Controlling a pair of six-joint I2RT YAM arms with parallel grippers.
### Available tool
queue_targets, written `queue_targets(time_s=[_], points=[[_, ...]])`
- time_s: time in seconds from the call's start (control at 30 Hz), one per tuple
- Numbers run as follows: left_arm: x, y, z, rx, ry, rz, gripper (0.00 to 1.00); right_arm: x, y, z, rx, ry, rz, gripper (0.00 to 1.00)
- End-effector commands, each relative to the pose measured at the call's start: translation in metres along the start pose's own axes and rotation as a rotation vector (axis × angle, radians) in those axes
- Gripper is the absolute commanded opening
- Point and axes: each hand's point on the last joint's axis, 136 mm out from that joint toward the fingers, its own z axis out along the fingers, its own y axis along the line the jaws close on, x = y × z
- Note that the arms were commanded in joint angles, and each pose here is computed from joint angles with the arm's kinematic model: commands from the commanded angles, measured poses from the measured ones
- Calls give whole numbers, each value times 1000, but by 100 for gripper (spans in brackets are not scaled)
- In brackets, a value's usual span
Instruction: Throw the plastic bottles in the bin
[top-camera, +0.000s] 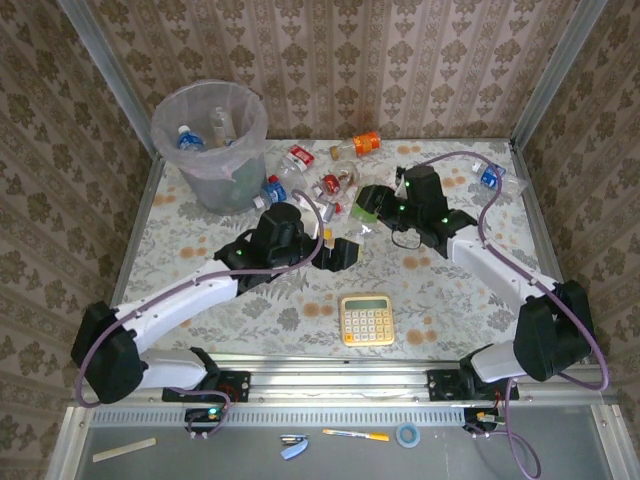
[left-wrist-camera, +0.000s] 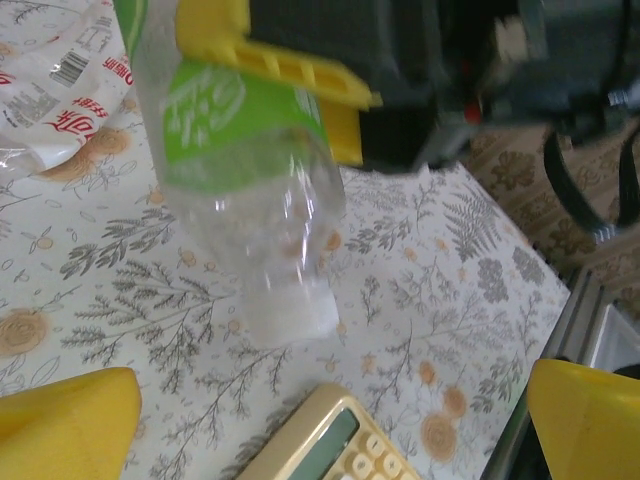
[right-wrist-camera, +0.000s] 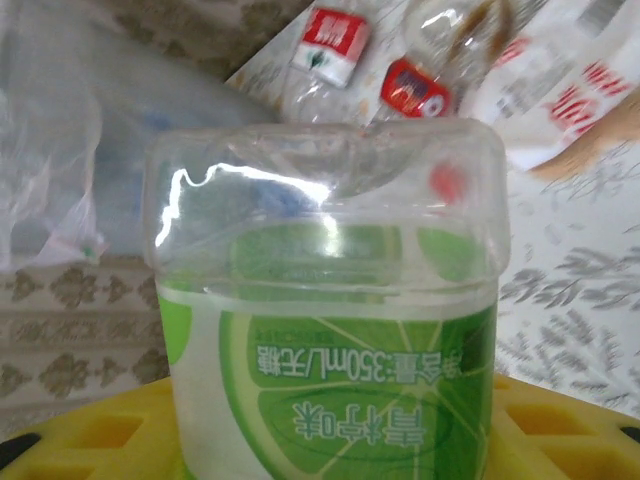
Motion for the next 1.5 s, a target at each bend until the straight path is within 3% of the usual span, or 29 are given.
queue_targets(time_s=[0.0, 0.4, 0.63, 0.97, 1.17, 1.37, 1.47], points=[[-27, -14, 2, 70, -70, -30, 98, 11, 14, -4, -55, 19, 2, 59], [-18, 7, 14, 54, -54, -100, 85, 35, 48, -11, -135, 67, -35, 59], [-18, 12, 14, 56, -64, -106, 67, 47, 54, -6, -145, 104, -42, 59], [-15, 13, 16, 76, -65, -109, 52, 51, 61, -4, -164, 126, -47, 59], [-19, 14, 8, 81, -85, -91, 47, 52, 62, -6, -166, 129, -70, 73], [-32, 26, -21, 53, -155, -69, 45, 47, 65, -17, -150, 107, -129, 98], [-38, 36, -38, 7, -185, -68, 45, 43, 64, -25, -128, 83, -163, 100]])
